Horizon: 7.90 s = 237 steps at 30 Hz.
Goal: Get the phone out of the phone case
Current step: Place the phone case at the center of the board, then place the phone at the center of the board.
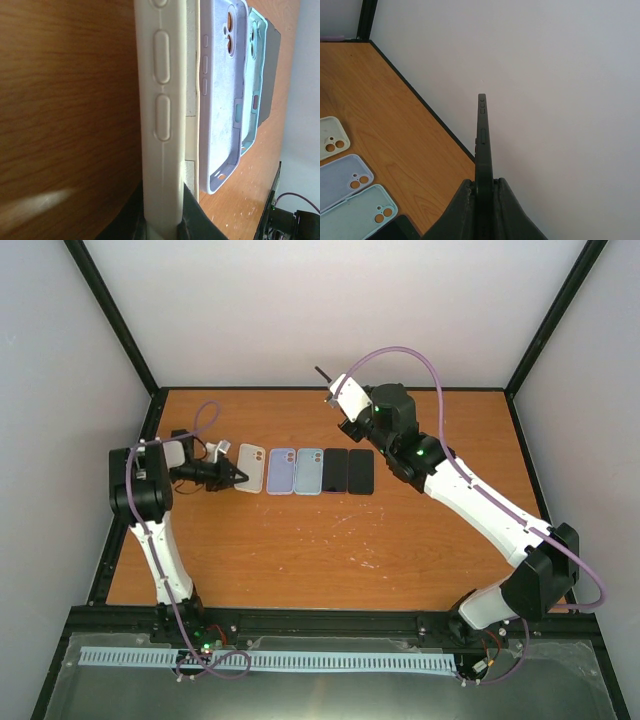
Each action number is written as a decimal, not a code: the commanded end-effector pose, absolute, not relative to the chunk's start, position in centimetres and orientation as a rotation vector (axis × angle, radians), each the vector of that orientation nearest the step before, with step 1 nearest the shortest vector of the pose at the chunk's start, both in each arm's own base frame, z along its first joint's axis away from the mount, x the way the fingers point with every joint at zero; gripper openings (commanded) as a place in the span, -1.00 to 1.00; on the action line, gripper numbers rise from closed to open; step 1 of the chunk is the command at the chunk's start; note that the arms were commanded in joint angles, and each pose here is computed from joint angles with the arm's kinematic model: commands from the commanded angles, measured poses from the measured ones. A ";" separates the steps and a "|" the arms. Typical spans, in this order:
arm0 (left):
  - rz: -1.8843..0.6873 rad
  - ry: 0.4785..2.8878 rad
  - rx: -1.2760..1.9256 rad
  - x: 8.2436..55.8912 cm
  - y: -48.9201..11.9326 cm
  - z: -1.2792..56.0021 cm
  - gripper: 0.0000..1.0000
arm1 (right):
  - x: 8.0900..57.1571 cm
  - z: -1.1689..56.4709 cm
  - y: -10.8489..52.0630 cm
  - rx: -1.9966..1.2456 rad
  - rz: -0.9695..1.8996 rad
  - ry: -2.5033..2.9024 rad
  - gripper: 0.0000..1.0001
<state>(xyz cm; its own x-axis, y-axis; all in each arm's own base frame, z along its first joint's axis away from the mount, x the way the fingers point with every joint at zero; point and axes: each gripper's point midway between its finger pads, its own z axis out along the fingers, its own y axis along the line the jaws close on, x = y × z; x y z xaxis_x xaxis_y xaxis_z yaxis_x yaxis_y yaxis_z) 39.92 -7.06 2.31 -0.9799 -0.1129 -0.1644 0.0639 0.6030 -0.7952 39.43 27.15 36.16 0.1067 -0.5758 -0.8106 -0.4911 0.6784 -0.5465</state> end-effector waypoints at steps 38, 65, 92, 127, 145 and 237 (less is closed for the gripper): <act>-0.911 2.357 0.131 44.6 -5.6 21.5 0.99 | 40.0 38.3 29.0 -0.965 -0.198 1.292 -0.94; -1.764 1.961 0.122 38.5 -9.9 34.1 0.87 | 33.5 35.0 39.4 -1.248 -0.570 0.560 -0.95; -1.863 2.054 -0.063 39.5 -12.1 30.2 -0.77 | 30.7 32.3 42.9 -1.300 -0.559 0.457 -0.62; -1.414 1.653 0.842 35.2 -15.9 34.1 -0.99 | 31.3 31.0 34.2 -1.289 1.197 1.735 0.52; -1.410 1.514 1.067 32.6 -21.5 36.0 -0.99 | 31.6 31.0 35.8 -1.257 1.389 1.753 -0.23; -0.759 1.970 0.551 39.9 -12.1 27.3 1.00 | 41.4 3.6 13.1 0.105 1.486 2.657 -0.94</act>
